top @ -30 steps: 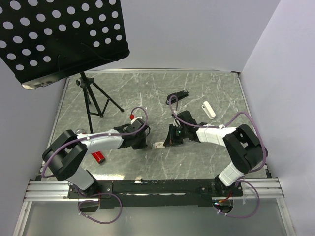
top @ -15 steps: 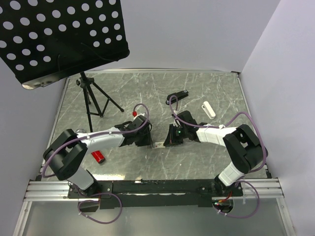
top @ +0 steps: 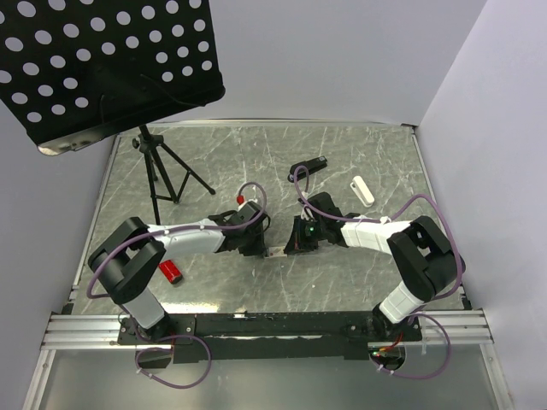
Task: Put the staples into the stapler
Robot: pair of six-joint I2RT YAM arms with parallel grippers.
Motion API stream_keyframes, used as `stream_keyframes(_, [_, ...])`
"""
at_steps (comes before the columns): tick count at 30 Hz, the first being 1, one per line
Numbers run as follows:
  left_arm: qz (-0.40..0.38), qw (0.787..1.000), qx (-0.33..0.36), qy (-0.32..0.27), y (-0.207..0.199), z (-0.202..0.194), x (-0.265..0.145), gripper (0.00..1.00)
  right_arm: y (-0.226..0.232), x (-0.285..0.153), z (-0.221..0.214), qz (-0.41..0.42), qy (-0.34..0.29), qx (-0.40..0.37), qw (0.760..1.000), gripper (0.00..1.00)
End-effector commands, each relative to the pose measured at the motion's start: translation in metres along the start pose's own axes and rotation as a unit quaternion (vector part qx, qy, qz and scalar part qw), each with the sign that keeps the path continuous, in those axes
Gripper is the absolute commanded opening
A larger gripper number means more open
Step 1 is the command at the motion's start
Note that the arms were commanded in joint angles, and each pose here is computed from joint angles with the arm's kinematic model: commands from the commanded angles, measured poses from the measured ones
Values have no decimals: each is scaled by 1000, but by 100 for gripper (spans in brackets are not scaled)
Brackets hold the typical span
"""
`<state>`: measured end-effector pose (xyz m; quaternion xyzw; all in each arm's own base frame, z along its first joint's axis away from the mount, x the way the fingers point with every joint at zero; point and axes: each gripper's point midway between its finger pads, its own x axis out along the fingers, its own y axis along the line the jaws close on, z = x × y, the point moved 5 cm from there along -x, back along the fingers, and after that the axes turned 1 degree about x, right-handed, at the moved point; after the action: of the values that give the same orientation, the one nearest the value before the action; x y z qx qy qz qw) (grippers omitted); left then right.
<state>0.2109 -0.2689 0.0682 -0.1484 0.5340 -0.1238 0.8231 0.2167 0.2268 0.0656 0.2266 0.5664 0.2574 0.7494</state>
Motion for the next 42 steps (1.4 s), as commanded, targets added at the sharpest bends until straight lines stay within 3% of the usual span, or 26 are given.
stream_keyframes(1, [-8,1000,9,-6,-9,4,0,24,0,-1,3,6,-11,-8,1000,0])
stream_keyframes(7, [3,1000,13,-2,-7,2,0,16,1,-1,3,8,-12,-7,1000,0])
stream_keyframes(11, [7,1000,13,-4,-7,3,-1,1,3,-3,3,10,-13,-10,1000,0])
stream_keyframes(22, [64,998,19,-17,7,8,-4,1,0,-10,2,7,-21,-6,1000,0])
stream_keyframes(42, [59,998,22,-16,9,5,-7,1,-23,-25,4,-19,-33,0,999,0])
